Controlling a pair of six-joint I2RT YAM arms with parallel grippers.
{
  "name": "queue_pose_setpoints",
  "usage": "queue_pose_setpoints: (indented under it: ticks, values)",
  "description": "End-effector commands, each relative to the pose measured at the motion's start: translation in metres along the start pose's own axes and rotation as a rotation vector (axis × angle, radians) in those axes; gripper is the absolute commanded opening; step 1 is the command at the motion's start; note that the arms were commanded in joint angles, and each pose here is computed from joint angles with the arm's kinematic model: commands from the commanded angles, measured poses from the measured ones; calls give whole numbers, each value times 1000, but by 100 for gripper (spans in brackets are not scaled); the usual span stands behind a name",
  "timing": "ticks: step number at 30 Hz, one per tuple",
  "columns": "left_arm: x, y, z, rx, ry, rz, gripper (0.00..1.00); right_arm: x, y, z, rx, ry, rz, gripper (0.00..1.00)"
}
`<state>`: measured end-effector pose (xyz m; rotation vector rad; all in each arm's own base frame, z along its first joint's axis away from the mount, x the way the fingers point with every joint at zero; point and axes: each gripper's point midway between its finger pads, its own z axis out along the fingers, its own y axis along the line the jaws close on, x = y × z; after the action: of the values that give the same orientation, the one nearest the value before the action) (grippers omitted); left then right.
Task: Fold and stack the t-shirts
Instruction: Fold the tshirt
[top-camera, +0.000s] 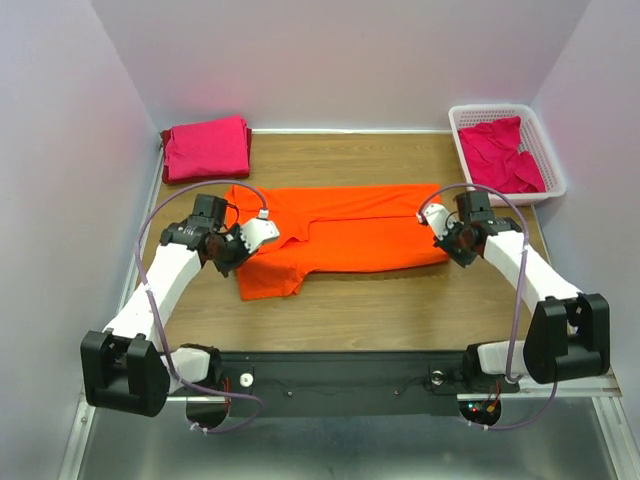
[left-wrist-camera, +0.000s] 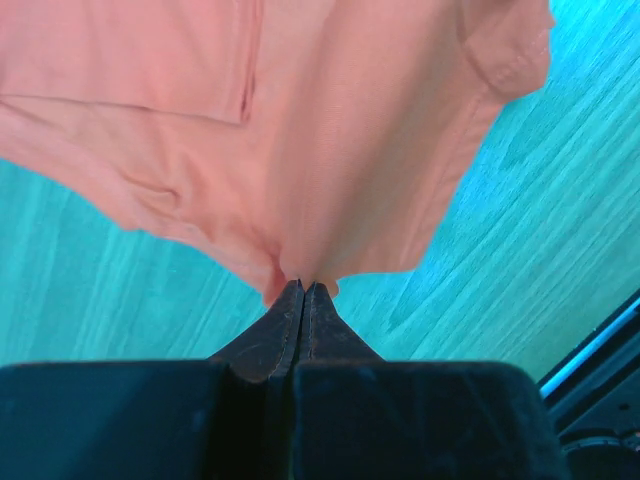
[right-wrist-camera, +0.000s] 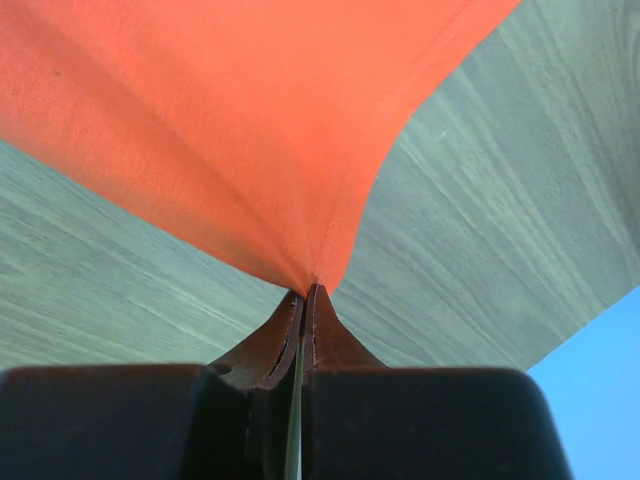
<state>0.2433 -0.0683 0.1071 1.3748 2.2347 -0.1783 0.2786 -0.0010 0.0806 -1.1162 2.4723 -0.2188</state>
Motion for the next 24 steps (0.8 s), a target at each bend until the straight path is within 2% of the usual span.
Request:
queue_pose_setpoints:
  ticks: [1, 12, 19, 24]
  values:
    - [-21, 14, -15, -11, -32, -5, 0, -15, -22, -3, 19, 5, -8, 1]
    - [-70, 84, -12, -23, -99, -41, 0, -66, -76, 19, 39, 4, -35, 1]
    - [-78, 124, 19, 40, -80, -88, 0, -89, -107, 52, 40, 27, -36, 1]
    - [-77, 143, 46, 56, -63, -116, 0, -89, -114, 80, 21, 65, -30, 2]
